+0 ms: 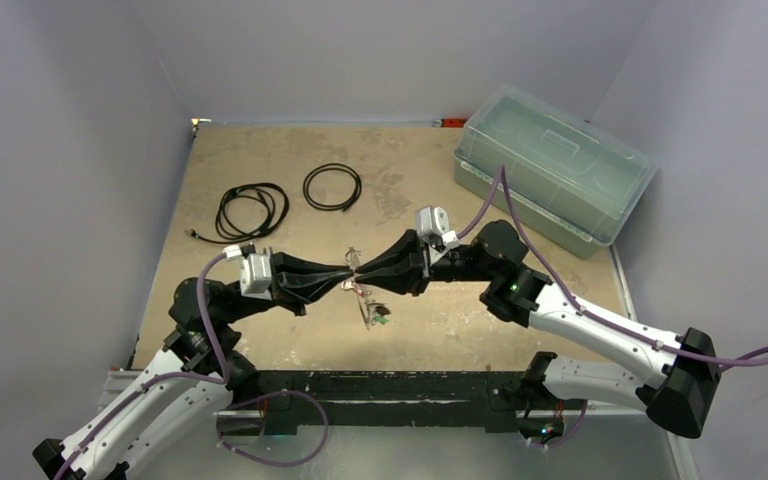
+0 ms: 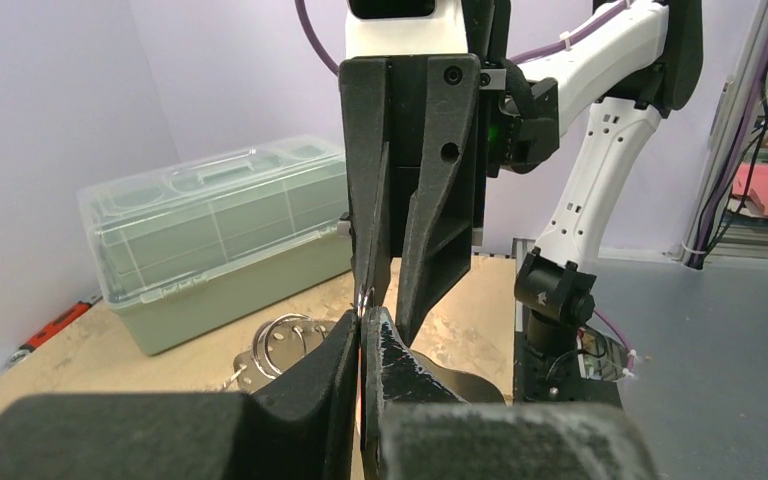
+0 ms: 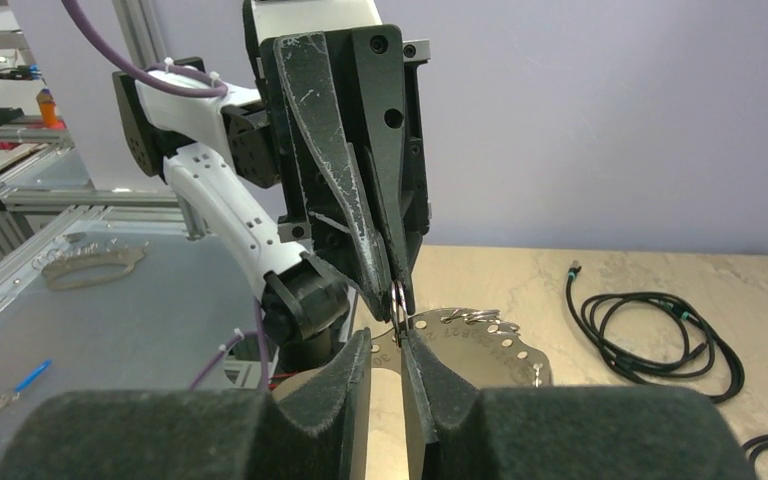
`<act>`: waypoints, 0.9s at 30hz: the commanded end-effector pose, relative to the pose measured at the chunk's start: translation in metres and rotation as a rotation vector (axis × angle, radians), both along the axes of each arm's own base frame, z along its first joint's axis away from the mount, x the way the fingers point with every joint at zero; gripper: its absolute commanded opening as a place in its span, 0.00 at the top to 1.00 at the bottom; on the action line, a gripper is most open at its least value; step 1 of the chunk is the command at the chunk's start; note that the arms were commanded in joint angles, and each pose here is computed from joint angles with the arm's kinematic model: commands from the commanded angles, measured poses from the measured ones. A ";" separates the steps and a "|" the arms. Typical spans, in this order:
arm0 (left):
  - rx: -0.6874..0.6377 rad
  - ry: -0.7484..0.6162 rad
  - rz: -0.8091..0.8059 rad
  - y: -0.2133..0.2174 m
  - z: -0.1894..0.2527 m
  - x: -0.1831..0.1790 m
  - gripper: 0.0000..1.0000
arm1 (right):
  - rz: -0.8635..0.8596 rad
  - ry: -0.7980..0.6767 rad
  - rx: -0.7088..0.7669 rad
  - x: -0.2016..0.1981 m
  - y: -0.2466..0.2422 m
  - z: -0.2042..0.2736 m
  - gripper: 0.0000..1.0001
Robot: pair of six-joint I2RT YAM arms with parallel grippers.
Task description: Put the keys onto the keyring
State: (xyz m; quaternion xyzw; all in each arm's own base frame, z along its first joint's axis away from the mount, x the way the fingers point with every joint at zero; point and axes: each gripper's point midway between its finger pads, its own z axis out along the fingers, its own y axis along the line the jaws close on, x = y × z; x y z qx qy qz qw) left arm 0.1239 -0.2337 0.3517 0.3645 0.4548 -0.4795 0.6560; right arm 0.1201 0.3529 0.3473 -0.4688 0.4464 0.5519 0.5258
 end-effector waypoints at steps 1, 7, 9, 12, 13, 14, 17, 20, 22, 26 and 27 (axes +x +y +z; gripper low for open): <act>-0.061 -0.032 0.014 0.005 0.018 0.000 1.00 | 0.046 -0.026 0.062 -0.009 0.000 0.015 0.82; -0.062 -0.025 0.009 0.004 0.017 0.001 1.00 | 0.058 -0.019 0.079 -0.009 0.004 0.018 0.91; -0.061 -0.023 0.013 0.004 0.016 0.002 1.00 | 0.060 -0.016 0.086 -0.008 0.004 0.020 0.97; -0.056 -0.022 0.014 0.004 0.015 0.002 1.00 | 0.059 -0.013 0.093 -0.009 0.004 0.022 1.00; -0.054 -0.021 0.016 0.004 0.015 0.002 1.00 | 0.056 -0.013 0.093 -0.008 0.004 0.021 1.00; -0.050 -0.023 0.020 0.004 0.014 0.003 1.00 | 0.055 -0.013 0.093 -0.009 0.003 0.021 1.00; -0.035 -0.029 0.034 0.005 0.013 0.004 1.00 | 0.037 -0.021 0.083 -0.007 0.001 0.019 1.00; -0.002 -0.030 0.055 0.006 0.009 0.007 0.90 | 0.011 -0.035 0.050 -0.004 -0.002 0.015 1.00; 0.016 -0.030 0.072 0.007 0.007 0.010 0.86 | -0.010 -0.046 0.026 -0.002 -0.004 0.012 1.00; 0.063 -0.020 0.109 0.009 0.004 0.016 0.75 | -0.077 -0.061 -0.029 0.008 -0.008 0.004 1.00; 0.076 -0.021 0.119 0.010 0.005 0.017 0.72 | -0.096 -0.062 -0.053 0.011 -0.009 0.000 1.00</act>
